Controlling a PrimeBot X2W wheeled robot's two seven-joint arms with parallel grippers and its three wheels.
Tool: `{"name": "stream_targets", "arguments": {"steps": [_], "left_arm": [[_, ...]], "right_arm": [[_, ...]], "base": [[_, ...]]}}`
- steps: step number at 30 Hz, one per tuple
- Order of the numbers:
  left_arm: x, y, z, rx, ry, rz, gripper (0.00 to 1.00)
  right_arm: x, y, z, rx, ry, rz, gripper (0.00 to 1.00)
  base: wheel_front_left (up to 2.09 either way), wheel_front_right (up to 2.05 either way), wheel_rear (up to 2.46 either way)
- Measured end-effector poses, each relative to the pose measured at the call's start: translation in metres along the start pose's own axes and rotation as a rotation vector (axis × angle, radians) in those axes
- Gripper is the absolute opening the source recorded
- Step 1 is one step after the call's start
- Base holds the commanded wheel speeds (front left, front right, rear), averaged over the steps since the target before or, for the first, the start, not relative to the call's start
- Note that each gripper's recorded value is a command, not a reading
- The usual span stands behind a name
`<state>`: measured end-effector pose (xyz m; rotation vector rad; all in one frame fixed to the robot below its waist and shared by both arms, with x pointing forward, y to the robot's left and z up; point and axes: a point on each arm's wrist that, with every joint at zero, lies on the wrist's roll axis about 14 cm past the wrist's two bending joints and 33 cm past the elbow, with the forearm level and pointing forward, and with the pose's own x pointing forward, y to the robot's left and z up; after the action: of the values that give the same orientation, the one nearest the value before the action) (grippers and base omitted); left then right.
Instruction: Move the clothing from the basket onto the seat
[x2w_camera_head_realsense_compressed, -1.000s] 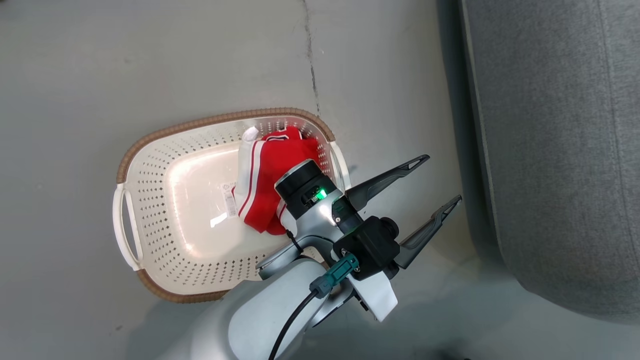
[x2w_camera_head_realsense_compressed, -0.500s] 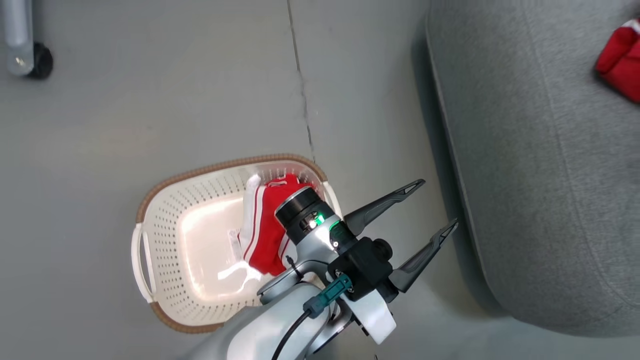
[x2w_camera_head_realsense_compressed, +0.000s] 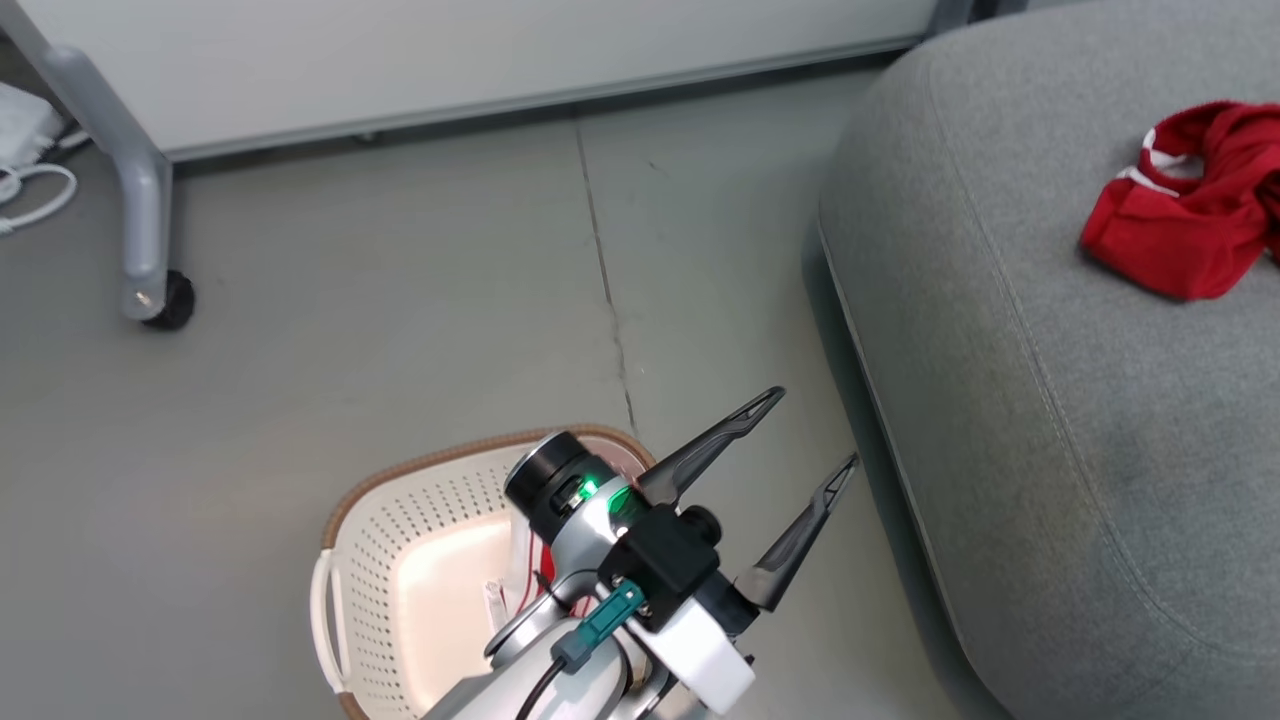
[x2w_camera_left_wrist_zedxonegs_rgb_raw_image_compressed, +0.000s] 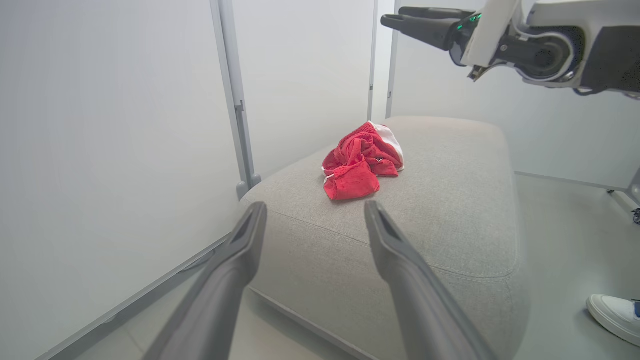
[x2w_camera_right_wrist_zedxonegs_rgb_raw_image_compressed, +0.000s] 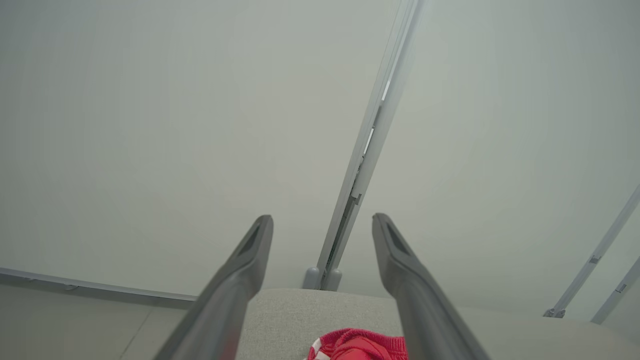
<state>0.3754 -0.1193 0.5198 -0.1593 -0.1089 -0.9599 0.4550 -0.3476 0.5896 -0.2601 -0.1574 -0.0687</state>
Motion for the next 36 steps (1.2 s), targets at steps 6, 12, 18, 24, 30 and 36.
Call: {"name": "stream_targets", "arguments": {"steps": [6, 12, 18, 24, 30, 36], "left_arm": [[-0.021, 0.019, 0.022, 0.017, -0.037, 0.136, 1.0], [-0.055, 0.062, 0.041, 0.043, -0.072, 0.338, 1.0], [-0.106, 0.101, 0.045, 0.074, -0.061, 0.542, 1.0], [-0.173, 0.128, 0.039, 0.092, -0.023, 0.761, 1.0], [-0.224, 0.141, 0.037, 0.083, -0.012, 0.941, 1.0], [-0.238, 0.136, 0.032, 0.069, -0.001, 0.968, 1.0]], "right_arm": [[-0.022, 0.036, 0.043, 0.077, -0.148, 0.055, 1.0], [-0.038, 0.073, 0.055, 0.177, -0.206, 0.095, 1.0], [-0.051, 0.114, 0.053, 0.309, -0.204, 0.137, 1.0], [-0.064, 0.156, 0.032, 0.364, -0.123, 0.217, 1.0], [-0.074, 0.185, 0.021, 0.365, -0.075, 0.272, 1.0], [-0.082, 0.2, 0.009, 0.365, -0.029, 0.296, 1.0]], "base": [[0.0, 0.0, 0.0], [0.0, 0.0, 0.0], [0.0, 0.0, 0.0], [0.0, 0.0, 0.0], [0.0, 0.0, 0.0], [0.0, 0.0, 0.0]]}}
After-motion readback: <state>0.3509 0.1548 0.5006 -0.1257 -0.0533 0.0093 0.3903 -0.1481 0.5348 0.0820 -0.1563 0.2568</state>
